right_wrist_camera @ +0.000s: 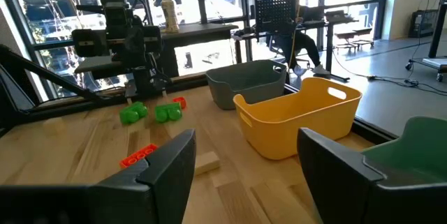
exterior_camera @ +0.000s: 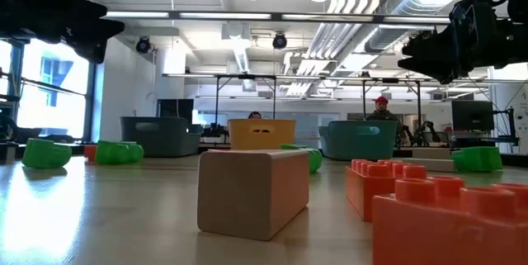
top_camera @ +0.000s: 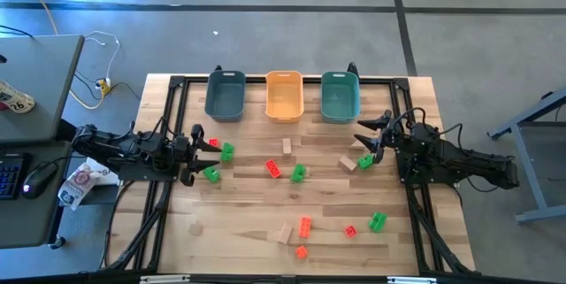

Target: Sort & place blocks by color

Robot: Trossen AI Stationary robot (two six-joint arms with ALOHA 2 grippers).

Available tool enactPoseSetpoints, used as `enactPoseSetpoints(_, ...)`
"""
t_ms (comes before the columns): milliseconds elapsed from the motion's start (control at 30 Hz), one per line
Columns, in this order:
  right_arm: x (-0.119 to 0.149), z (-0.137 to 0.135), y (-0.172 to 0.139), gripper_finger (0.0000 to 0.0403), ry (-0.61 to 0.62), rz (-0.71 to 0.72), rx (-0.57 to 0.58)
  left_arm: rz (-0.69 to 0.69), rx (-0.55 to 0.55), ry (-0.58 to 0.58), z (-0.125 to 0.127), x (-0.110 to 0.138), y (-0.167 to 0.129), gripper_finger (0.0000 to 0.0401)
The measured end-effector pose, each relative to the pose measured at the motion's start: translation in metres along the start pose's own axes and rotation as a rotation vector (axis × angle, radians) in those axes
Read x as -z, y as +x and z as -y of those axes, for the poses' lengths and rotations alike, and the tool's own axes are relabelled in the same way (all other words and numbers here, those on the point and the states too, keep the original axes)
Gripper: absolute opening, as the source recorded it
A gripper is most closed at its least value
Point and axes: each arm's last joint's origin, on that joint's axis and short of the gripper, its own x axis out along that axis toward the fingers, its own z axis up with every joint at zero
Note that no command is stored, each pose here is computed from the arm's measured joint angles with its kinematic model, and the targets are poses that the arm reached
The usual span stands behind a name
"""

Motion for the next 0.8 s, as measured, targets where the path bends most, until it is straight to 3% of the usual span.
enactPoseSetpoints(800, 0.0, 0.0, 0.0, 0.0236, 0.0, 0.0, 0.0, 0.001, 0.0, 0.012, 0.0, 0.0, 0.0, 0.0168)
